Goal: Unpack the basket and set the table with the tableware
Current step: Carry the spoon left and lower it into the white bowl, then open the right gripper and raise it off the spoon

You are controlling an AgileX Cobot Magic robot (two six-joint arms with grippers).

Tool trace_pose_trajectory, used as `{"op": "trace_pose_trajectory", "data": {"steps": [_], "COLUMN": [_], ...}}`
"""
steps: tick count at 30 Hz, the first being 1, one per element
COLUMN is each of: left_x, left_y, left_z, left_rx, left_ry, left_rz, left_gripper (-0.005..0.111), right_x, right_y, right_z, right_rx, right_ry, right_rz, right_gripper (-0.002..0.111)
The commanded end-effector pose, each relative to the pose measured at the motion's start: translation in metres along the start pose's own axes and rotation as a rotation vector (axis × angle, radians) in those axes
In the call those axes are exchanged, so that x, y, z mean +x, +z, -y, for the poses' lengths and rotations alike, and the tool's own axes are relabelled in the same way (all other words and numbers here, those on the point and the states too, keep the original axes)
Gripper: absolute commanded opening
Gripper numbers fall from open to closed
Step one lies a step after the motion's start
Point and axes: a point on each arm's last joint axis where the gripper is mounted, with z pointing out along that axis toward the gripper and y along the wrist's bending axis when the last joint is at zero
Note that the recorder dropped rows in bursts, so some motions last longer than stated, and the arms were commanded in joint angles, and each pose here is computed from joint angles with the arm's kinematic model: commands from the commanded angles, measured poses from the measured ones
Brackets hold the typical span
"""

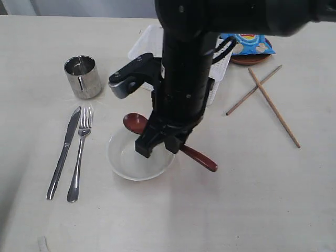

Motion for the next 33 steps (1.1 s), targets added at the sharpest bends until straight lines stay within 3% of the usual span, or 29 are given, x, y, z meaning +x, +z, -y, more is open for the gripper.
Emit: {"op": "trace_pose_trajectory", "data": {"steps": [1, 9, 17, 33], "left_x": [0.000, 0.000, 0.000, 0.000], "left_y": [0.000, 0.000, 0.000, 0.000], "left_z": [0.000, 0.000, 0.000, 0.000], "left_rx": [0.001, 0.001, 0.001, 0.001], "left_ry": [-0.001, -0.001, -0.001, -0.001], "left_rz": [0.012, 0.012, 0.012, 0.012], "left_gripper": [0.000, 0.000, 0.000, 0.000], "right_x": [-0.024, -0.022, 0.005, 0.010], "right_y": [0.003, 0.008, -0.009, 0.025], "right_z": [0.003, 0.004, -0.003, -0.002], "right_rx": [0.009, 0.013, 0.014, -0.027], "right_ry": [-0.009, 0.019, 0.041, 0.067], "right_rz": [0.017, -0.002, 0.015, -0.098], "right_gripper": [-0.001, -0.001, -0.001, 0.000]}}
